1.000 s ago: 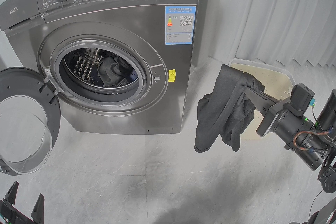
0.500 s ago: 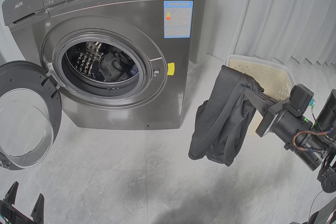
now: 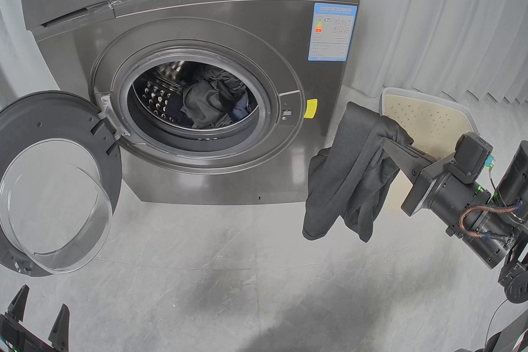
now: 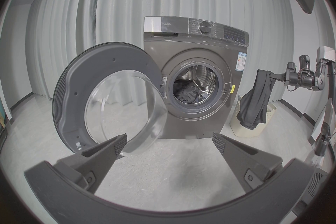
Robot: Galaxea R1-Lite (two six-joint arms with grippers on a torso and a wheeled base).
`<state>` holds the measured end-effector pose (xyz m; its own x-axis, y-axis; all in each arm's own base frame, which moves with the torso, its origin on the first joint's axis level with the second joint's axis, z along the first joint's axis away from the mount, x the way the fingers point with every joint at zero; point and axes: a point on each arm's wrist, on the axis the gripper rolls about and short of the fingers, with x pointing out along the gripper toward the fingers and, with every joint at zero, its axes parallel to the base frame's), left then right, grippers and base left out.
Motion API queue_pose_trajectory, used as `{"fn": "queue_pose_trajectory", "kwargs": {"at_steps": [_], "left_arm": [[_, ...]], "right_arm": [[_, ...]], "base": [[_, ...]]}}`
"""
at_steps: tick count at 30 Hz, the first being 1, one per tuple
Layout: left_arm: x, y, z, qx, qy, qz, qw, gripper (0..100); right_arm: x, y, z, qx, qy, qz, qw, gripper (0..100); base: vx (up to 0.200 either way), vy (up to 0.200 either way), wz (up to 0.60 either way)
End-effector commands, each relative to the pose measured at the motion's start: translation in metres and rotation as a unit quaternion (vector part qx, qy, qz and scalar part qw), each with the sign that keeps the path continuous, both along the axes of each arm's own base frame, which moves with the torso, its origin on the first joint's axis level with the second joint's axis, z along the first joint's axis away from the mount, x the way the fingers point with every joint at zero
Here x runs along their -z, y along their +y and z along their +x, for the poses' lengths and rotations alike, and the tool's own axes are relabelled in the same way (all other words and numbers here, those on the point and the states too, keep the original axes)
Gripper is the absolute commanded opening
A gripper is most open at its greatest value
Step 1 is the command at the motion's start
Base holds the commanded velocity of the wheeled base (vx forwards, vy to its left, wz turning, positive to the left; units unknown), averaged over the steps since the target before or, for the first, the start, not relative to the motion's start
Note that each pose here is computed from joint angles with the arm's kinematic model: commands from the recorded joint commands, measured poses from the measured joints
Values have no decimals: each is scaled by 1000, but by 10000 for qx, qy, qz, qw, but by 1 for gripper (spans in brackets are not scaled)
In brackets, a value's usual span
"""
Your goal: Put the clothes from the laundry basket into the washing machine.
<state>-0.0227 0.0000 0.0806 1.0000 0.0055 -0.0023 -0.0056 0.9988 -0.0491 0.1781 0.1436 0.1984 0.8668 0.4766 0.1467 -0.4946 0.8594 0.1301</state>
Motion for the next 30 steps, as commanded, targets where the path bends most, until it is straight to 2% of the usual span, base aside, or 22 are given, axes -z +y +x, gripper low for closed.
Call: {"fn": "queue_pose_trajectory", "kwargs": {"at_steps": [1, 9, 30], "left_arm": [[5, 0, 0, -3, 19, 0, 10000, 100], [5, 0, 0, -3, 19, 0, 10000, 100], [5, 0, 0, -3, 19, 0, 10000, 100]], "right_arm": [[0, 0, 0, 1, -1, 1, 10000, 0], [0, 0, 0, 9, -1, 1, 10000, 0], [4, 0, 0, 1, 63, -54, 10000, 0]], "base": [[0, 200, 0], [0, 200, 0], [0, 0, 0]]}}
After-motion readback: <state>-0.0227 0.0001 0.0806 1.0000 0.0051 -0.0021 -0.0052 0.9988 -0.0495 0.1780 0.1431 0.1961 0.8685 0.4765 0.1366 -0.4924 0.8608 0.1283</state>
